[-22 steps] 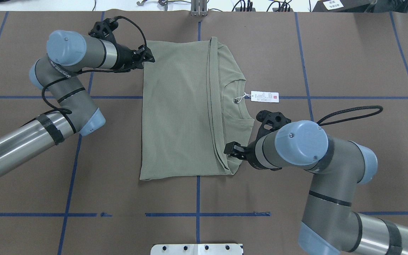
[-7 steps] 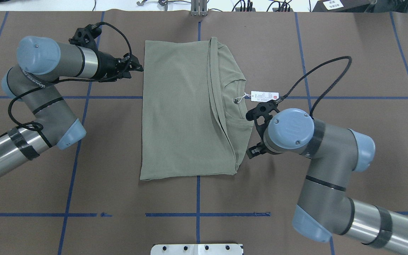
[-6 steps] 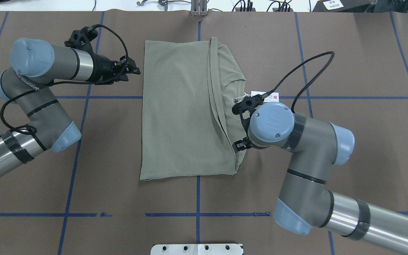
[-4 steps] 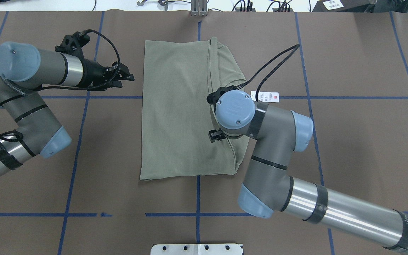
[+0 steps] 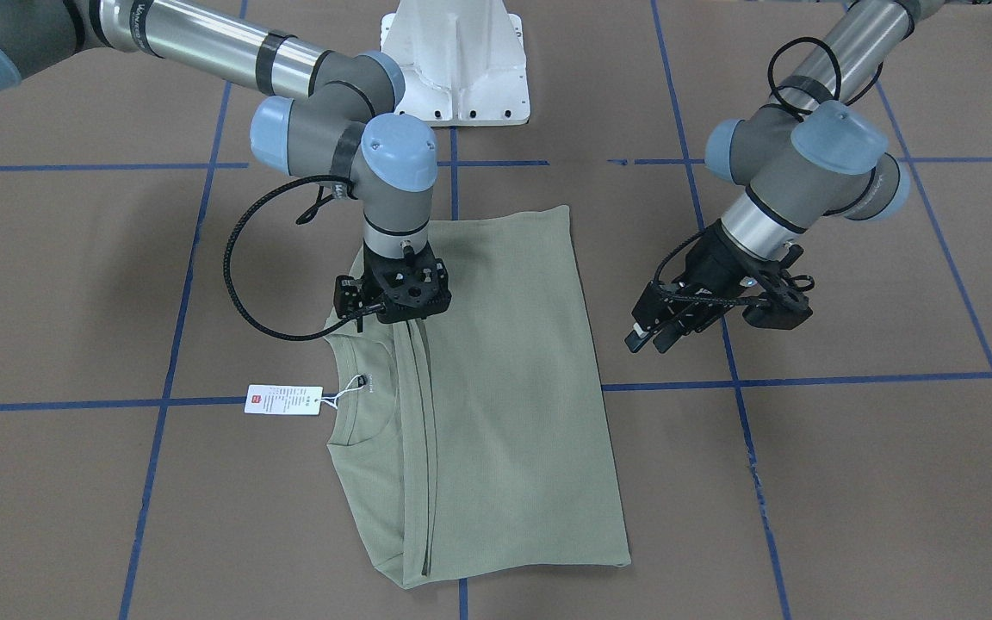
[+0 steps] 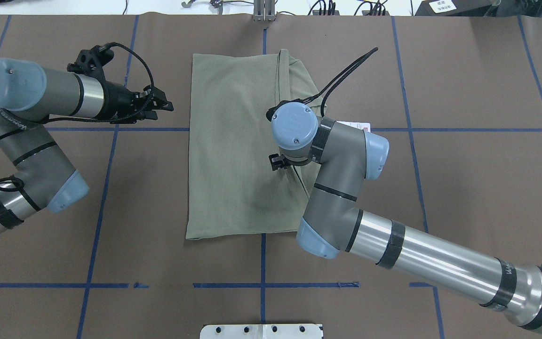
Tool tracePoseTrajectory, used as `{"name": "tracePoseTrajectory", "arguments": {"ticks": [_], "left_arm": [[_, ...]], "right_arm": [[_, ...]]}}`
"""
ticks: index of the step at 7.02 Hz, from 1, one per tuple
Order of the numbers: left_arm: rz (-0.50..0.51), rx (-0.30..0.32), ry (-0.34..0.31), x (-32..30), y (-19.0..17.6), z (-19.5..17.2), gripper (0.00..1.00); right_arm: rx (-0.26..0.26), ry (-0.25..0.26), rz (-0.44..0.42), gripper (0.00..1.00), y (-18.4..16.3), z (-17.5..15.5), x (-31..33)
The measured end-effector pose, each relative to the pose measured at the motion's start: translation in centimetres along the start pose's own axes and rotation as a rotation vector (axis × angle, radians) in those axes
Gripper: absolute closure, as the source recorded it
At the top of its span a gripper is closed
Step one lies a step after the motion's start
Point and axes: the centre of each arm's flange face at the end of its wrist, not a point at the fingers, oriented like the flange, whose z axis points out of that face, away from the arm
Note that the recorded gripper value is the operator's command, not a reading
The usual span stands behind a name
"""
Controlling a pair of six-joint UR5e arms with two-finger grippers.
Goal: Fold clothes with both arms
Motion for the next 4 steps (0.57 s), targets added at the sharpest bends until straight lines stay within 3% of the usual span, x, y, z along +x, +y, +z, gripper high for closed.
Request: {"name": "tracePoseTrajectory", "arguments": {"ticks": [4], "left_arm": [[0.003, -0.007, 0.009, 0.3, -0.1, -0.6, 0.42]], "right_arm": [[0.008, 0.069, -0.001, 0.00, -4.6, 2.2, 5.9]]}}
